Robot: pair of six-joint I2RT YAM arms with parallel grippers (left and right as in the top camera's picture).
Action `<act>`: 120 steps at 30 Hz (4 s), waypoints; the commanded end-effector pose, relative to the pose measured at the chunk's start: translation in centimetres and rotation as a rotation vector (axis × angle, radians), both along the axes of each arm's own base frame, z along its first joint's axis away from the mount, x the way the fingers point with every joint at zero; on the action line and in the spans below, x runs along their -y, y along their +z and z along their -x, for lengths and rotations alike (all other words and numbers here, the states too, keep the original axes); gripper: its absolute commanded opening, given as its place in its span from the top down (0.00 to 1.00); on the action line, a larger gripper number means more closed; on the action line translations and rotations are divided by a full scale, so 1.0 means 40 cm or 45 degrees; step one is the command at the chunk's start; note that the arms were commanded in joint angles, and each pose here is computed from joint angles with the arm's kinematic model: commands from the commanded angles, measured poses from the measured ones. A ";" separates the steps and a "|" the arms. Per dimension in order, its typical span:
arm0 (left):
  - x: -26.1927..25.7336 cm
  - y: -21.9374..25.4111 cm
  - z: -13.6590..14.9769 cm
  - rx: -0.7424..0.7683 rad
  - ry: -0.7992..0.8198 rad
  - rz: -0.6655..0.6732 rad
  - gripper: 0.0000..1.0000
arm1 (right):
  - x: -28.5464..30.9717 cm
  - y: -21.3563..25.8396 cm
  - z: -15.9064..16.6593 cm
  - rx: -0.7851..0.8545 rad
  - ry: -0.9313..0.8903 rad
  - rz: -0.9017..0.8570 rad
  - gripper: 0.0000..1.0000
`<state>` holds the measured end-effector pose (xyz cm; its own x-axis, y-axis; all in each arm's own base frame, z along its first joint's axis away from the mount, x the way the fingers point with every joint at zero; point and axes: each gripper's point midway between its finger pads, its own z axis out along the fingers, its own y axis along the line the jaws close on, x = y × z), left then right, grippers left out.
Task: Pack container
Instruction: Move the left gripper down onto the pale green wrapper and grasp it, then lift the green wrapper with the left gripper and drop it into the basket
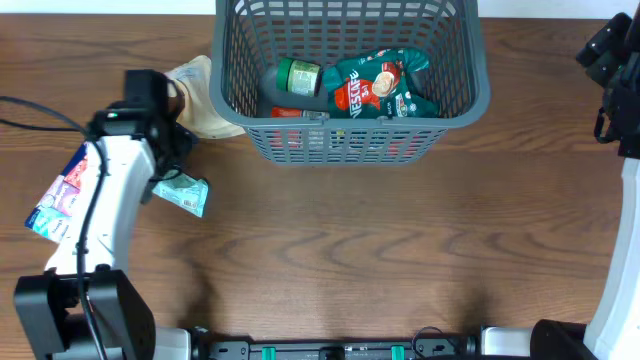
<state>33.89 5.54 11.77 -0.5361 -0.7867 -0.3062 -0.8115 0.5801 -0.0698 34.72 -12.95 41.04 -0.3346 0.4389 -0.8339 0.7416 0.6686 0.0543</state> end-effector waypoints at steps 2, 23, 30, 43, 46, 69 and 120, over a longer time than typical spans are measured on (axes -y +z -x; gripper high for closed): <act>-0.002 -0.024 -0.005 0.002 -0.157 0.146 0.02 | 0.006 -0.002 0.001 0.008 -0.023 -0.008 0.01; 0.016 -0.194 0.041 0.025 -0.163 0.268 0.01 | 0.006 -0.002 0.001 0.009 -0.023 -0.008 0.01; 0.016 -0.227 0.039 0.028 -0.141 0.274 0.02 | 0.006 -0.002 0.001 0.008 -0.023 -0.008 0.01; 0.021 -0.307 0.034 -0.043 -0.122 0.296 0.01 | 0.006 -0.002 0.001 0.008 -0.023 -0.008 0.01; 0.020 -0.306 0.030 -0.034 -0.124 0.294 0.03 | 0.006 -0.002 0.001 0.008 -0.023 -0.008 0.01; 0.027 -0.067 -0.099 0.341 -0.230 0.276 0.94 | 0.006 -0.002 0.001 0.009 -0.023 -0.008 0.01; 0.717 0.427 -0.316 1.170 -1.453 0.452 0.60 | 0.006 -0.002 0.001 0.009 -0.023 -0.008 0.01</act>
<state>46.33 -22.80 26.85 -0.6608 -0.2006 -0.7232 0.4110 0.7096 -0.5723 34.72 -12.95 41.03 -0.3349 0.4389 -0.8338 0.7416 0.6686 0.0541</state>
